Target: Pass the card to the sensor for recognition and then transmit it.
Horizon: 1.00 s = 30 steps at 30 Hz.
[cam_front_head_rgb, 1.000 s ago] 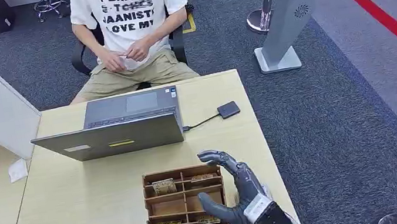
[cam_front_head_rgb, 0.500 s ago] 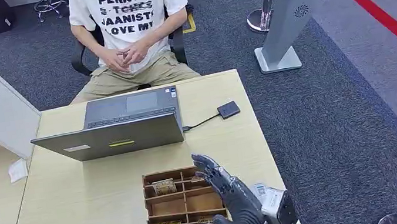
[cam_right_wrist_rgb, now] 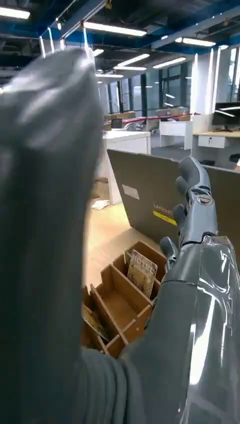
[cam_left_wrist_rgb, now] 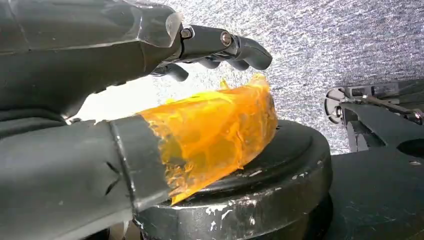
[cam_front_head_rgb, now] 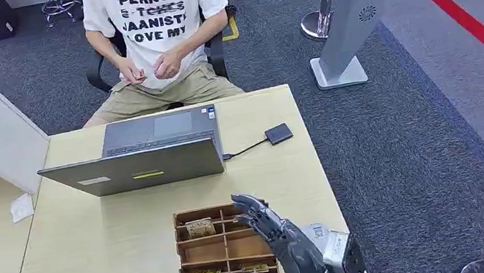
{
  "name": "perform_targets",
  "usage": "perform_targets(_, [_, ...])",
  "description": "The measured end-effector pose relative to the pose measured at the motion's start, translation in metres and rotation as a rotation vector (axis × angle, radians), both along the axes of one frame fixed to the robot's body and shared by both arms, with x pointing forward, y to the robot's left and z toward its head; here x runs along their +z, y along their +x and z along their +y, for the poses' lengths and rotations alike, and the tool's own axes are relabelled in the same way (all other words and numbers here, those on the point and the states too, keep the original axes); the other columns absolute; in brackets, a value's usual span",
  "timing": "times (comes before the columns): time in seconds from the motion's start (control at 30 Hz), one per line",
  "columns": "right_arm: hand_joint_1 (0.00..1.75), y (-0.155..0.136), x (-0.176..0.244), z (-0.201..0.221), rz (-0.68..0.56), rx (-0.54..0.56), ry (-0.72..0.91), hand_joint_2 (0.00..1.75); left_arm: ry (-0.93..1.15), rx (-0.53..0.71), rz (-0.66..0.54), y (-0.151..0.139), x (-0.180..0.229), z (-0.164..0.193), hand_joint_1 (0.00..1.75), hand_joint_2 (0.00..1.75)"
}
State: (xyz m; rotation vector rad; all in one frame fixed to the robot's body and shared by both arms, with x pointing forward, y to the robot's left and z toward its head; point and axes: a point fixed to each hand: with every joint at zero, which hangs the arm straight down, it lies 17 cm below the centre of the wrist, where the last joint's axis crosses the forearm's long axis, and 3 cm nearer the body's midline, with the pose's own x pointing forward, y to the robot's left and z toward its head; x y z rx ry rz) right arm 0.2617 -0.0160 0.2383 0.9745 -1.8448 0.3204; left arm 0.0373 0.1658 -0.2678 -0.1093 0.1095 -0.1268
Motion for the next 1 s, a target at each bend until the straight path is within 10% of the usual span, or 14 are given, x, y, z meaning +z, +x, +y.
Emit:
perform_targets(0.9, [0.00, 0.016, -0.008, -0.016, -0.375, -0.434, -0.363, 1.75, -0.006, -0.001, 0.002, -0.001, 0.000, -0.002, 0.00, 0.00])
perform_targets(0.93, [0.14, 0.015, -0.007, -0.016, -0.408, -0.460, -0.386, 1.75, -0.008, -0.001, 0.003, -0.001, 0.000, -0.002, 0.00, 0.00])
perform_targets(1.0, [1.66, 0.014, -0.007, -0.015, -0.450, -0.492, -0.420, 1.75, -0.010, -0.002, 0.003, -0.001, 0.001, -0.003, 0.00, 0.00])
